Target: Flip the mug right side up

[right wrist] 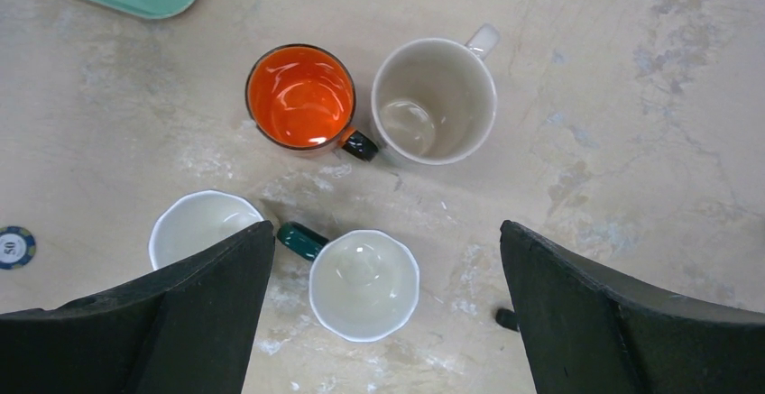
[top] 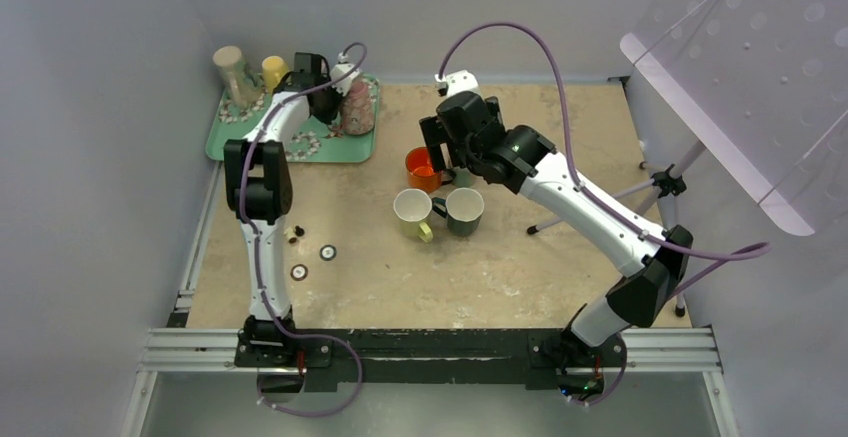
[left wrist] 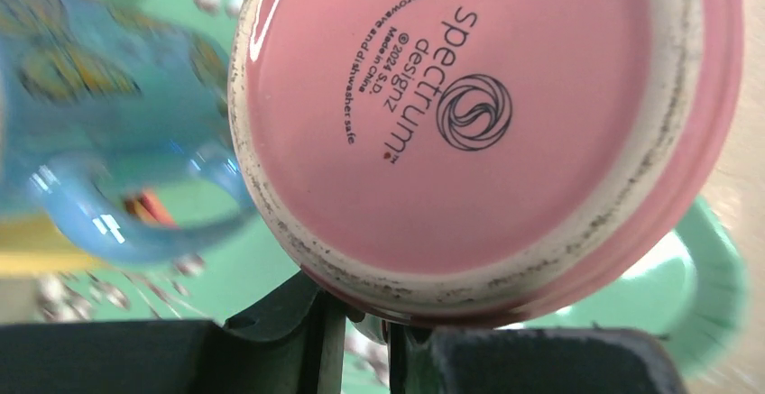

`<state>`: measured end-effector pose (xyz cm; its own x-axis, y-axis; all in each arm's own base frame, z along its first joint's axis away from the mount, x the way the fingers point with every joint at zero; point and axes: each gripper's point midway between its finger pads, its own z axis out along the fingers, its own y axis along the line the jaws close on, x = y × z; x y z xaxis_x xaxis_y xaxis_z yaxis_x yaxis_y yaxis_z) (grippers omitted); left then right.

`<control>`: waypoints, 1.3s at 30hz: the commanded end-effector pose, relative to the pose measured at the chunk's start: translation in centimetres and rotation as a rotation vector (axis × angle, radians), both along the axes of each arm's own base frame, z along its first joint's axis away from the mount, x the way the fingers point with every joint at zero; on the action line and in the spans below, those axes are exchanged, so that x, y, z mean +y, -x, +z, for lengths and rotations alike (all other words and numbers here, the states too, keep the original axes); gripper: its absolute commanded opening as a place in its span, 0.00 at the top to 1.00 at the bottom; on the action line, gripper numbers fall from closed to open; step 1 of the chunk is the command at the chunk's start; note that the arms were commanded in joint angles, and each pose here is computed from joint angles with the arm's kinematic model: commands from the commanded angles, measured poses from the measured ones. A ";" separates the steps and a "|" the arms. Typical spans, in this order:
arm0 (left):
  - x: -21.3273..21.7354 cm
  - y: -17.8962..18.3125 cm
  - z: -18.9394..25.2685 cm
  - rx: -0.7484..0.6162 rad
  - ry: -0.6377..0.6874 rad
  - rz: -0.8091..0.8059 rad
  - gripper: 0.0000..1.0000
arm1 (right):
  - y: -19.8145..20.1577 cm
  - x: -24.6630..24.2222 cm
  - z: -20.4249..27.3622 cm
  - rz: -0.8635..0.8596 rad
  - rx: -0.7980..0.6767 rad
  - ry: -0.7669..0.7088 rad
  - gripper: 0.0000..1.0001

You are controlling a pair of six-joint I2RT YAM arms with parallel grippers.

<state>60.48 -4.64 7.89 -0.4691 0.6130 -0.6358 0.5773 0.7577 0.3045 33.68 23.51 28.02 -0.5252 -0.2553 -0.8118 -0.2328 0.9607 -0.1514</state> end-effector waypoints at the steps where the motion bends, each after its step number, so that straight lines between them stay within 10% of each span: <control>1: 0.0 3.1 6.1 -0.003 0.197 0.189 1.00 | -0.3 2.9 2.2 0.071 -0.055 -0.187 0.03; 16: -0.6 10.4 7.9 0.255 0.688 0.410 1.00 | -3.1 19.1 3.1 0.407 0.008 -0.746 0.03; 39: -7.6 19.6 19.0 0.424 1.014 0.213 1.00 | -8.9 21.3 6.0 0.567 0.029 -1.385 0.08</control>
<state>43.99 -9.16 22.55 -0.8135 -0.2670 -0.5166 0.1782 0.7312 -0.6585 43.41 44.84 25.28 -0.7167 0.4282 -0.5504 -0.4358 0.3412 0.8329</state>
